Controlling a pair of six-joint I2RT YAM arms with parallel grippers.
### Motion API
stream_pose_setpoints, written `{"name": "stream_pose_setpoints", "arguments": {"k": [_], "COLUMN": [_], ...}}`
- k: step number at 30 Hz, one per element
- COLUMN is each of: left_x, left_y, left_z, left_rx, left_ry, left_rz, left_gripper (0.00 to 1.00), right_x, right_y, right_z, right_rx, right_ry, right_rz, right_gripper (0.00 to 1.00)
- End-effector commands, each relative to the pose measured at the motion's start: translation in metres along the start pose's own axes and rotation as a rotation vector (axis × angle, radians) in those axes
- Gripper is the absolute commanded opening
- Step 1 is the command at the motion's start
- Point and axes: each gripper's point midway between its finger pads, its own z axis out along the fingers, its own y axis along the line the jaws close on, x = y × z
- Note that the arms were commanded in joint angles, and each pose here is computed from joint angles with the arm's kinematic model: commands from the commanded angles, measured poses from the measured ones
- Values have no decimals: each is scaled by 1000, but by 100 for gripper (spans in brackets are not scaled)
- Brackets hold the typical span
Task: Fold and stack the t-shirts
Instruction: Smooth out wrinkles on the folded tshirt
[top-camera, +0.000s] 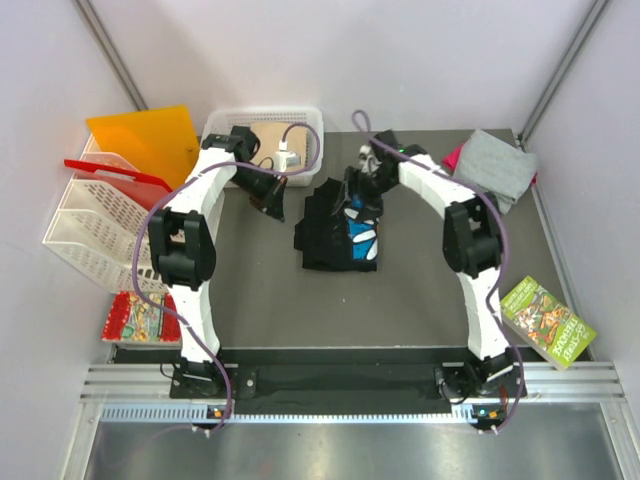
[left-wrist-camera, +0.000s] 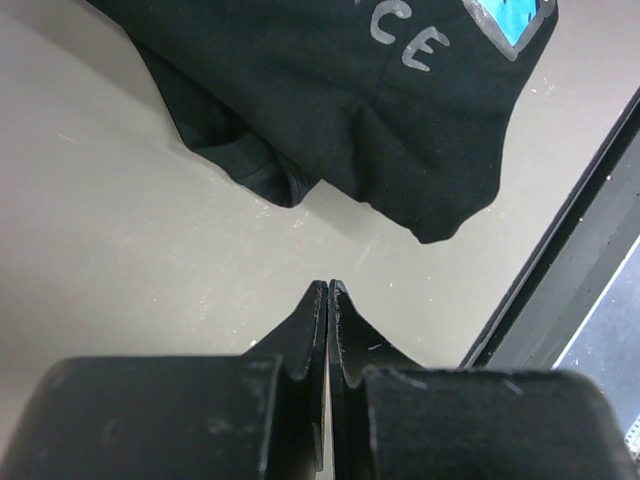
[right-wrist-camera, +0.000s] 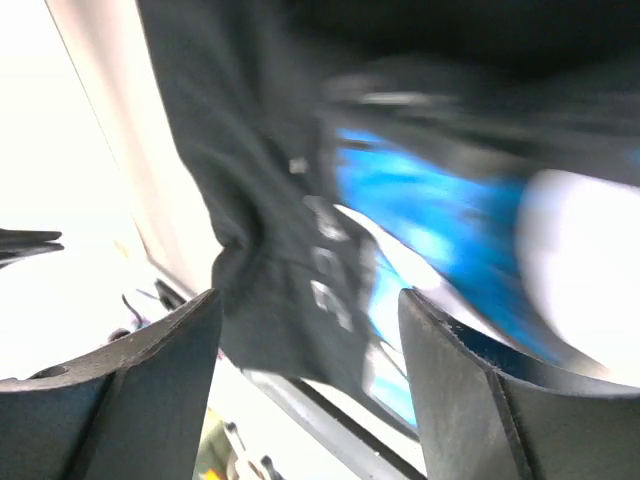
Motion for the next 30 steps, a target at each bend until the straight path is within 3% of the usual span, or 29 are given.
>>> {"name": "stream_pose_setpoints", "arguments": {"k": [1,6,13,17,18,23,30], "left_x": [-8,-7,-11,-13,-12,-4,-7], "left_y": [-13,-15,-7,-19,-24,-52,-66], "left_z": [-11,-8,19,34,35,40,30], "left_rx": [25,32,68,138,148,158,160], "left_ry": [-24,-12,-41,-2,13,96,97], "left_rz": [30,20,-73,-112,-102,4,24], "left_gripper": [0,0,1,42,44,44,44], "right_x": [-43,-56,-47,-48,-50,-88,-148], "right_y": [-1,-36,-69,-82,-90,-98,-77], "right_z": [-77,-90,-53,-41,-37,-55,-76], "right_rx": [-5,99,131,177,196,221,157], "right_ry": [-223,-293,-184,-166,-159,-262,-432], "right_rz": [-48,-28,-5,-19,-12,-16,-46], "right_gripper": [69,67,60,59,59,56,56]}}
